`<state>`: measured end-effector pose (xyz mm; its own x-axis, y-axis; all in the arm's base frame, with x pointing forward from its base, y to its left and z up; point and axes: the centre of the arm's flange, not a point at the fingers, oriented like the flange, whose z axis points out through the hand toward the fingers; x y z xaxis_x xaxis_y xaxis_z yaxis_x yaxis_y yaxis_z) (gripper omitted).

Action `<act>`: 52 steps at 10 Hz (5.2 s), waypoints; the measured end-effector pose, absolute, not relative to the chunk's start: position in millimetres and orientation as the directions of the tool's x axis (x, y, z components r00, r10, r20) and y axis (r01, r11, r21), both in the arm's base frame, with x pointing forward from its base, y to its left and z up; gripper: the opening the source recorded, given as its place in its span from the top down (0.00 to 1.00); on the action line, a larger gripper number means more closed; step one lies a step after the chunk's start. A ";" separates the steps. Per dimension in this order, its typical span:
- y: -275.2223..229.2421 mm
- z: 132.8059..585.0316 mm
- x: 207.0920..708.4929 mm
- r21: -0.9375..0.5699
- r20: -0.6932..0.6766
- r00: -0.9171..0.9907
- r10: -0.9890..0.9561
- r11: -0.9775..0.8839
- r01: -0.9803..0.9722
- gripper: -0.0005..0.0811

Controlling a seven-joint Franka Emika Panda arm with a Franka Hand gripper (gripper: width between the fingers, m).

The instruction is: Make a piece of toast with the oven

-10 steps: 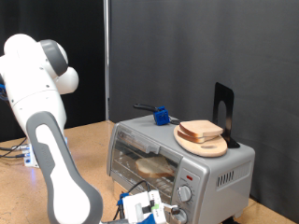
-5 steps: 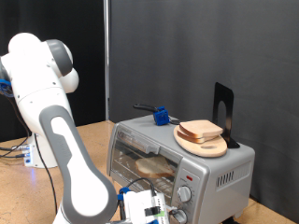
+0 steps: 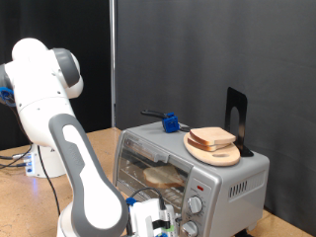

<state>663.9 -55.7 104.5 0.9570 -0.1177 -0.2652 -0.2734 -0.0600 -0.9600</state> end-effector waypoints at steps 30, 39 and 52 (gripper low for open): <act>-107.3 114.4 625.3 -0.414 -0.910 0.411 0.056 -0.173 -0.894 0.16; -156.8 166.5 642.4 -0.294 -0.948 0.292 0.122 0.007 -0.956 0.16; -124.3 164.5 686.3 -0.260 -0.955 0.257 -0.148 -0.003 -0.966 0.16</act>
